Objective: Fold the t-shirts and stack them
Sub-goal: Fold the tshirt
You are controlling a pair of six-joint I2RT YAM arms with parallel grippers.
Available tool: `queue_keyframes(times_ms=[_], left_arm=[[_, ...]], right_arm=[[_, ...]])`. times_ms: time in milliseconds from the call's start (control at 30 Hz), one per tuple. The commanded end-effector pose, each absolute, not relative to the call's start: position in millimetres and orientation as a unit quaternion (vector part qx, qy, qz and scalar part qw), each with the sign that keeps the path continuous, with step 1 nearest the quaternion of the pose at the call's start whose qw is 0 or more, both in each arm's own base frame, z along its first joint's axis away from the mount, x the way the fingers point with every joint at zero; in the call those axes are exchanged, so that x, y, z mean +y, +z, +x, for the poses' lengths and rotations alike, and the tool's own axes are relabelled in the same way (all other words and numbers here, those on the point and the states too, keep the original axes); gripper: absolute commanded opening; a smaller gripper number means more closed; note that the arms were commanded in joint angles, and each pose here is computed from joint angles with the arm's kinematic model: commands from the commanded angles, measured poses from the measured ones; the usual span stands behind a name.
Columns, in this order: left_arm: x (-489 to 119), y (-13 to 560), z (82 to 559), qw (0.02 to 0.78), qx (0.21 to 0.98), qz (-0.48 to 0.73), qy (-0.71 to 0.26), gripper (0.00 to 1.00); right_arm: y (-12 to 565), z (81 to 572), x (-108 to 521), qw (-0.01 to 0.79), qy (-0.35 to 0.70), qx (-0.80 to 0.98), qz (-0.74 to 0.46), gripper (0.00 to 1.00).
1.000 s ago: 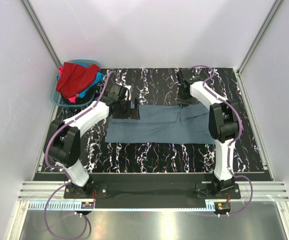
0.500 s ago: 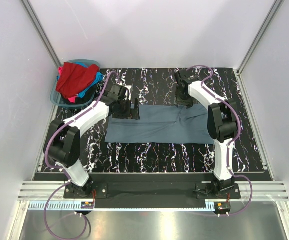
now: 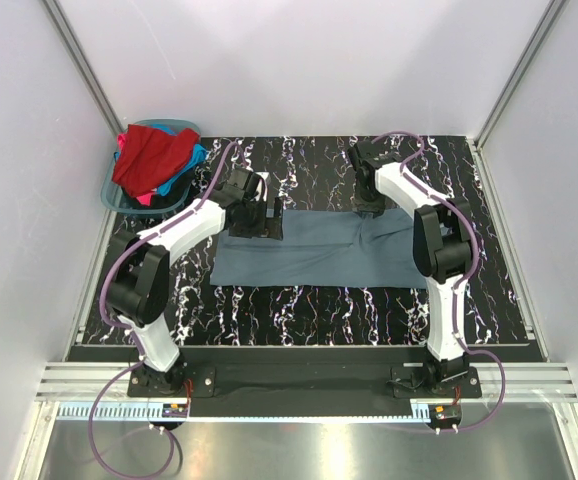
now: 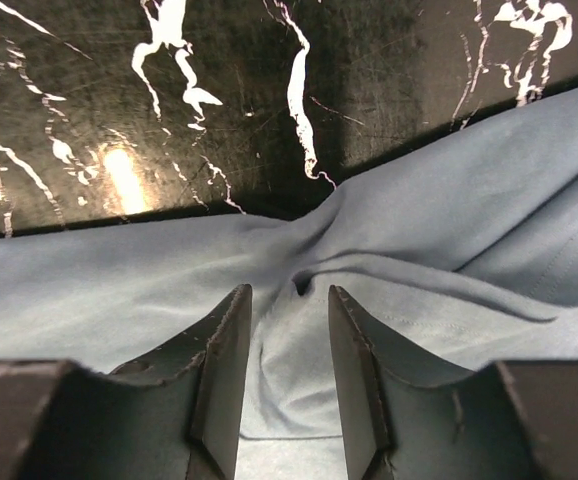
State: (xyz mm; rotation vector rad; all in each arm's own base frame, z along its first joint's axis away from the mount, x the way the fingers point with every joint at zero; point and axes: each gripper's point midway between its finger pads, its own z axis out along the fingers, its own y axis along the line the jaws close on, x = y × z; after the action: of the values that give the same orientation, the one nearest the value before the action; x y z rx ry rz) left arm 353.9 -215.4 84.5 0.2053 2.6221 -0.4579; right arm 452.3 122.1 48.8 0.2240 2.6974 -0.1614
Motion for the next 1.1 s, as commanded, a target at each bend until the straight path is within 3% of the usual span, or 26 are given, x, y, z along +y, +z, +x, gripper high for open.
queue_keyframes(times_ms=[0, 100, 300, 433, 967, 1067], left_arm=[[-218.7, 101.4, 365.8, 0.268, 0.945, 0.075, -0.170, 0.99], [-217.3, 101.7, 364.0, 0.269, 0.945, 0.074, -0.169, 0.99], [-215.7, 97.1, 365.4, 0.266, 0.948, 0.068, -0.162, 0.99], [-216.9, 94.4, 364.0, 0.261, 0.949, 0.067, -0.165, 0.99], [-215.0, 86.1, 358.6, 0.251, 0.951, 0.072, -0.163, 0.99], [-215.0, 85.3, 358.0, 0.250, 0.952, 0.072, -0.163, 0.99]], right_arm=[[54.7, 462.6, 125.1, 0.229, -0.070, 0.968, 0.071, 0.43], [52.6, 463.2, 126.0, 0.227, -0.070, 0.969, 0.069, 0.36], [58.9, 465.3, 126.7, 0.235, -0.069, 0.967, 0.070, 0.08], [65.4, 465.6, 136.6, 0.242, -0.061, 0.967, 0.055, 0.02], [62.0, 459.7, 167.8, 0.243, -0.037, 0.969, -0.009, 0.06], [64.0, 459.6, 171.6, 0.244, -0.028, 0.969, -0.017, 0.19]])
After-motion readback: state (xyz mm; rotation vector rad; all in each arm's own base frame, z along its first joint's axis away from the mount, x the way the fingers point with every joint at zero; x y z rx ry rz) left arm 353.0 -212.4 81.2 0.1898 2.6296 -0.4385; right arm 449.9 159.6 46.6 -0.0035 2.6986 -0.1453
